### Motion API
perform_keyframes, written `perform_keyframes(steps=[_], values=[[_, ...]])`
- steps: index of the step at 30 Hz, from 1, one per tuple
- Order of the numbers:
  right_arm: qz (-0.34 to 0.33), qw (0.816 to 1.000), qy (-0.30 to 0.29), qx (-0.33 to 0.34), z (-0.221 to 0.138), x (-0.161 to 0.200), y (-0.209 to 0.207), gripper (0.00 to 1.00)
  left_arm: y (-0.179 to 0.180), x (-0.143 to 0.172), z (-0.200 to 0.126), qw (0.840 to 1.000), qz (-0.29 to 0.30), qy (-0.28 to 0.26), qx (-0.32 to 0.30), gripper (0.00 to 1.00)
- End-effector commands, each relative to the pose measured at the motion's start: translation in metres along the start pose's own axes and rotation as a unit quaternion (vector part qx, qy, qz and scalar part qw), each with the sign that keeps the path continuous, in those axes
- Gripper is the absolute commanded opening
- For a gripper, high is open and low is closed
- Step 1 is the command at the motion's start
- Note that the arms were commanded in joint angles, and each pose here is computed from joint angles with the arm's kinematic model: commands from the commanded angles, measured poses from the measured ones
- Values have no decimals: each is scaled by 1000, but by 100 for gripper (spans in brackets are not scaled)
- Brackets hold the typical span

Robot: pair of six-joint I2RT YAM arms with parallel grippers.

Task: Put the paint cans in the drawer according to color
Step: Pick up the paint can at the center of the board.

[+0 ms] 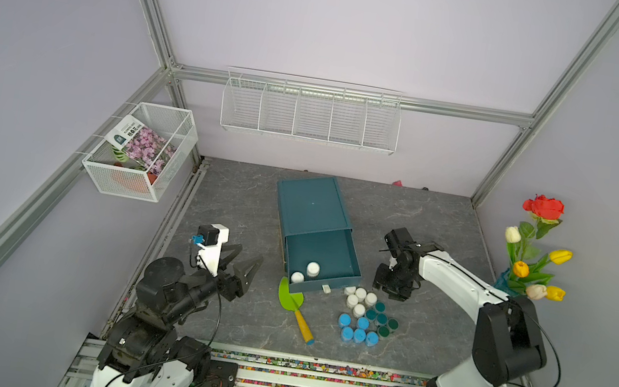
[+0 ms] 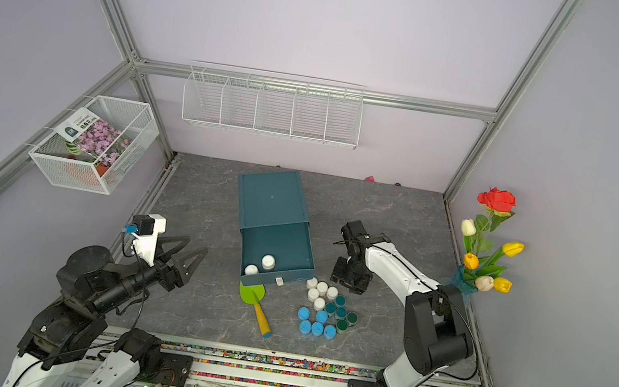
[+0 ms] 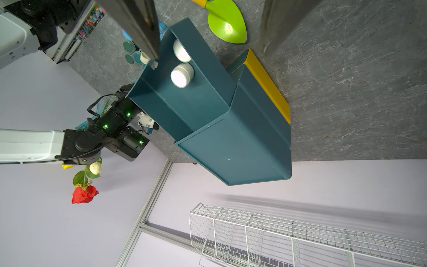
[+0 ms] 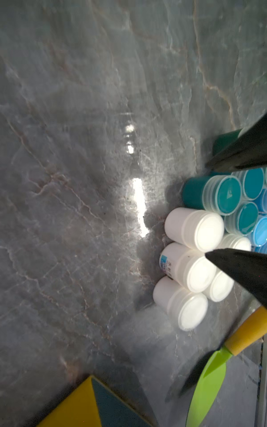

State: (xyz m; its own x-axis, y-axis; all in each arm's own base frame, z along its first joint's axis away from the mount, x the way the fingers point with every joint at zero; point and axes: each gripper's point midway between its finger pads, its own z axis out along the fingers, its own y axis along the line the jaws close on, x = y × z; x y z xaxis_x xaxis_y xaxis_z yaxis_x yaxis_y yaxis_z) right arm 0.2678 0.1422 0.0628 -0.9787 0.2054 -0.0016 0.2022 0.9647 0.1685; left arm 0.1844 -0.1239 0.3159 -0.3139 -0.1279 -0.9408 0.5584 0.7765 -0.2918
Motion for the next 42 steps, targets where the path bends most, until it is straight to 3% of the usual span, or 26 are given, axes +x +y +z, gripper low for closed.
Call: perform_keyframes(steps=[1,6,14,28,42], values=[[-61,998,-18,-18,-8,-3,6,55,-1,-5,-1,1000,1,-5,1,71],[-126,992,-18,-9,-11,10,8,57,0,-3,1,1000,-1,-4,0,71],[-174,985,6,20,1,22,13,58,0,-1,1,1000,-5,-1,-1,71],[-193,979,29,51,18,30,7,63,1,0,1,1000,-5,1,-1,71],[-185,979,30,74,33,13,2,54,0,-2,0,1000,-5,-1,-3,71]])
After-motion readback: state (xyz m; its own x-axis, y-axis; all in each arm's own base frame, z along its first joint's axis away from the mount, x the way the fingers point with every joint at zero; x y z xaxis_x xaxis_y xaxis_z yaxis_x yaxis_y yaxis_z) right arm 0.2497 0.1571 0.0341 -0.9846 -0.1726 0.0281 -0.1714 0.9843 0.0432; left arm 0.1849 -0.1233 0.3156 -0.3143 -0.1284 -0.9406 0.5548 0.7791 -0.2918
